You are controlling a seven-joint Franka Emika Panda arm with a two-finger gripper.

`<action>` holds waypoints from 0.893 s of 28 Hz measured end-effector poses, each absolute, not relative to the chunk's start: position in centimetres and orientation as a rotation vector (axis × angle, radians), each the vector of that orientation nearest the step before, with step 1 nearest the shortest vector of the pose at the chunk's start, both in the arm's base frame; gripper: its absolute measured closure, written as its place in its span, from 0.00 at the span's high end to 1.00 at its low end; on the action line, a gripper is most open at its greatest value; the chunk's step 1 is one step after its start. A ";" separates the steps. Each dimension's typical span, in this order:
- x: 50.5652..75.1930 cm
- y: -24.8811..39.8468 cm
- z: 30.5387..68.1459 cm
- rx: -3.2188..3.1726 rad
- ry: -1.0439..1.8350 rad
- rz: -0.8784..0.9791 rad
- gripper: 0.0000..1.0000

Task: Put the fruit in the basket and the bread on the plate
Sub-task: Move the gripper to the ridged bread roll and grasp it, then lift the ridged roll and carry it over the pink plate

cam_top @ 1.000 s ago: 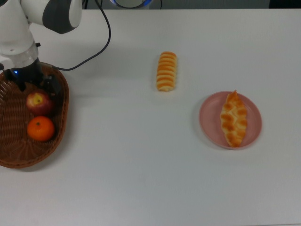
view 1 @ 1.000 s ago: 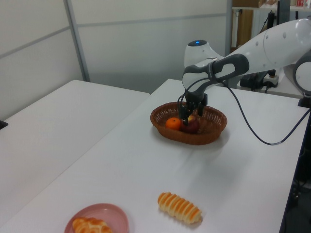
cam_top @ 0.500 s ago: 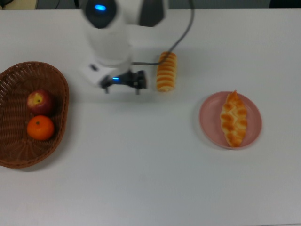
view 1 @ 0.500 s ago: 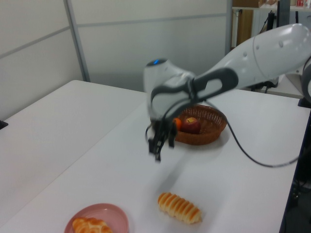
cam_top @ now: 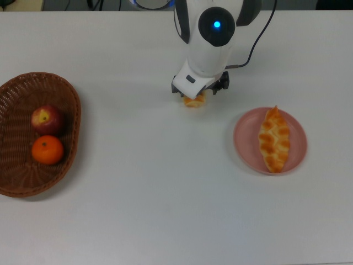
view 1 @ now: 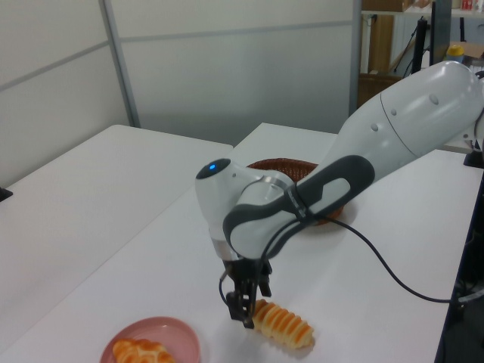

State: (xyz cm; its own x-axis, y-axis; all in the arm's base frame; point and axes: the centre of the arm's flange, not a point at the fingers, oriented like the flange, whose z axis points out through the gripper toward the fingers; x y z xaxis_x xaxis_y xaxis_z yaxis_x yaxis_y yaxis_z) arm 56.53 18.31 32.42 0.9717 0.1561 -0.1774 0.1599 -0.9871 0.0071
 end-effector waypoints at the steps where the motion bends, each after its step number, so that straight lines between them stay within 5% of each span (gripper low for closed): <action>1: 56.1 18.6 32.1 3.088 0.260 -0.287 1.00; 9: 54.5 18.5 30.1 3.030 0.249 -0.307 0.98; 16: 54.4 18.3 30.2 3.030 0.221 -0.298 0.65; 25: 55.2 18.1 32.5 3.052 0.123 -0.213 0.37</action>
State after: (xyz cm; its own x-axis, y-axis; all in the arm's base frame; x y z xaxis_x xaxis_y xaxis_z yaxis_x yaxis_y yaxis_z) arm 55.20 18.13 32.49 0.9872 0.0741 -0.1415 0.0853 -0.9936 0.0743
